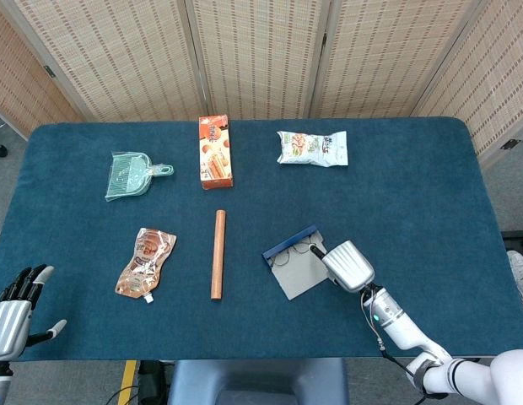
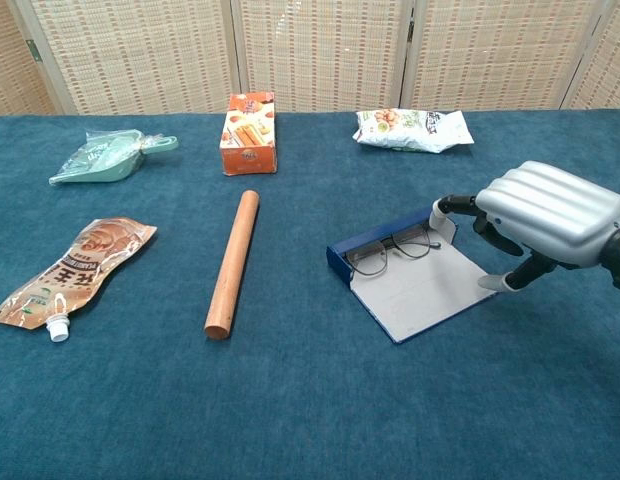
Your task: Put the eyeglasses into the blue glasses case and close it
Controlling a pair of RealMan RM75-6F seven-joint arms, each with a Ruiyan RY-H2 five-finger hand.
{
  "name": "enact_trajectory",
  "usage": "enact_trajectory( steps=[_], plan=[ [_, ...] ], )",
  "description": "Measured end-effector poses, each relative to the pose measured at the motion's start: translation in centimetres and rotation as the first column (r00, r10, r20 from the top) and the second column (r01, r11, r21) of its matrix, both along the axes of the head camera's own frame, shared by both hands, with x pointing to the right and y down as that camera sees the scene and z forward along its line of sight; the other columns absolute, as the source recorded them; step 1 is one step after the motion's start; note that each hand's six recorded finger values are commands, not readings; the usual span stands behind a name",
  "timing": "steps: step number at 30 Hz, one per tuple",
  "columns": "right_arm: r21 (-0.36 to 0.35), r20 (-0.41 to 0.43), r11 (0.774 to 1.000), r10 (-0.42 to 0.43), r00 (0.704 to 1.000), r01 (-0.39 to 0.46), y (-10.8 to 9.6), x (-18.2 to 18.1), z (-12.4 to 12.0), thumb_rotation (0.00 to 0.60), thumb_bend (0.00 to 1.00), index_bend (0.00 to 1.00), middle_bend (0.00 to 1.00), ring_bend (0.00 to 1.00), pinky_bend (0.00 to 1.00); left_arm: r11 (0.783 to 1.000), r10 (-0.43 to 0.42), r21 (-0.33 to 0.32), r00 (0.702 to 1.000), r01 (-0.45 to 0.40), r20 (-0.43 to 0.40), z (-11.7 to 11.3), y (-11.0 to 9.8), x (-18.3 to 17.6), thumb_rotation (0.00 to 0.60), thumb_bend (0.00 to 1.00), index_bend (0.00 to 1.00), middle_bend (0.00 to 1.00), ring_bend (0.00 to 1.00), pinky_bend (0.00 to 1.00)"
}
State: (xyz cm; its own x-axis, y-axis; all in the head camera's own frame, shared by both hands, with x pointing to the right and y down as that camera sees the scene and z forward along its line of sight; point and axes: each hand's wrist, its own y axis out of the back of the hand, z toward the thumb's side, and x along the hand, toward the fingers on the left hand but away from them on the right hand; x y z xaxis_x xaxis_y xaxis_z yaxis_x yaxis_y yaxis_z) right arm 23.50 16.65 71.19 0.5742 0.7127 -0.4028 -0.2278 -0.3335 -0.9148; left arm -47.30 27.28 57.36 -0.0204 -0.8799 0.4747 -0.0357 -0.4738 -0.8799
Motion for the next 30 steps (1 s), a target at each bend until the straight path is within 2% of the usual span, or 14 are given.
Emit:
enact_trajectory(
  steps=[17, 30],
  plan=[
    [-0.039, -0.003, 0.999, 0.019, 1.000, -0.019, 1.3, 1.0, 1.2, 0.600, 0.18, 0.29, 0.84, 1.00, 0.89, 1.000, 0.002, -0.002, 1.000, -0.002, -0.003, 0.1, 0.1, 0.1, 0.600, 0.19, 0.12, 0.12, 0.10, 0.26],
    [-0.044, -0.024, 0.999, 0.020, 1.000, -0.021, 1.2, 0.9, 1.9, 0.600, 0.18, 0.29, 0.84, 1.00, 0.89, 1.000, -0.001, -0.001, 1.000, 0.001, -0.004, 0.1, 0.2, 0.0, 0.600, 0.19, 0.12, 0.12, 0.10, 0.26]
  ],
)
